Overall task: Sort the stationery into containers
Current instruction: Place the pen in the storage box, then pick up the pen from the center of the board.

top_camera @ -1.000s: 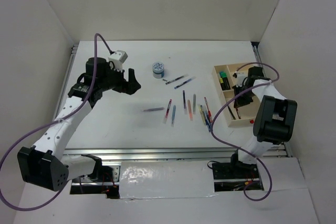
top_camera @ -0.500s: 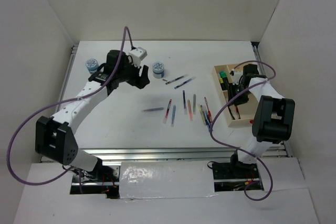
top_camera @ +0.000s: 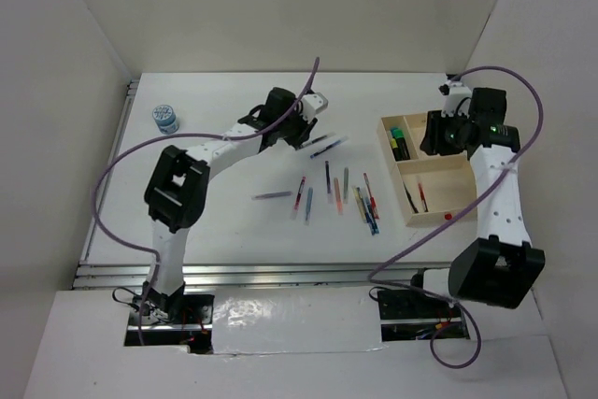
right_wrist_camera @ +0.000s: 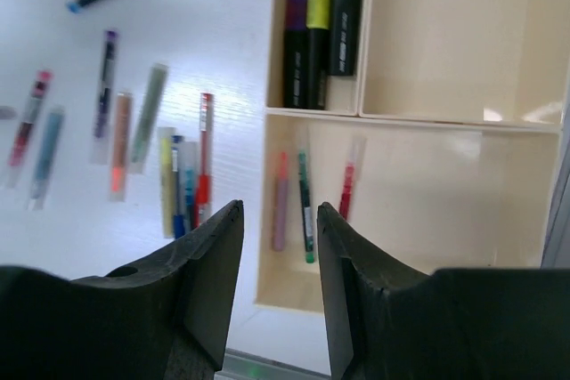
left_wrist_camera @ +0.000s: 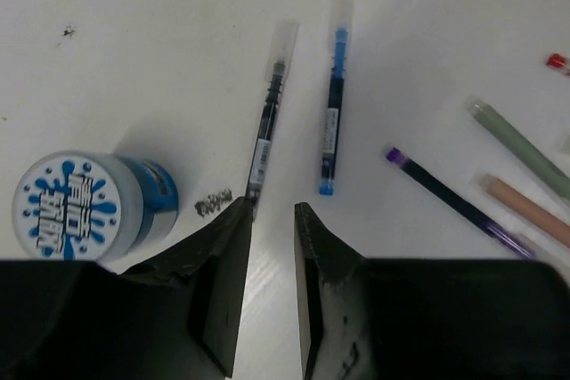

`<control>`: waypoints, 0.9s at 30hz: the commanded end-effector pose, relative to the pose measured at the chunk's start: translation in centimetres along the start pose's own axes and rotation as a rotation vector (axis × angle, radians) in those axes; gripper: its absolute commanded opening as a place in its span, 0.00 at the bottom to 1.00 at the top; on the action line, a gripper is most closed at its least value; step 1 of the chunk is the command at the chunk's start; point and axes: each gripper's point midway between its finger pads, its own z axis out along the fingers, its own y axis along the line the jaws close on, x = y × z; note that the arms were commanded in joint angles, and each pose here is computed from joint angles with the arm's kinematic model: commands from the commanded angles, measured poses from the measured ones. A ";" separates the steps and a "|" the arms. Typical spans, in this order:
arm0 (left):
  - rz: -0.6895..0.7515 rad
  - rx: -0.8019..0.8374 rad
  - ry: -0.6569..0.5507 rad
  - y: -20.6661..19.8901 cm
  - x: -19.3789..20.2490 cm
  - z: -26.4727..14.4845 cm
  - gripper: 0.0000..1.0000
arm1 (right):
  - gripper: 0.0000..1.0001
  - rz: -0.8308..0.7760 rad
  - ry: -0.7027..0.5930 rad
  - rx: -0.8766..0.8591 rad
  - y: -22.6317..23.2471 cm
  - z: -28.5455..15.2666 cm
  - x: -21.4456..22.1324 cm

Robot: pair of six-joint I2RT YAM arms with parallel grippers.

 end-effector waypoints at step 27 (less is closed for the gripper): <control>-0.044 0.125 0.176 1.5 6.8 9.1 0.21 | 0.47 0.046 -0.132 -0.211 6.8 -6.4 -1.6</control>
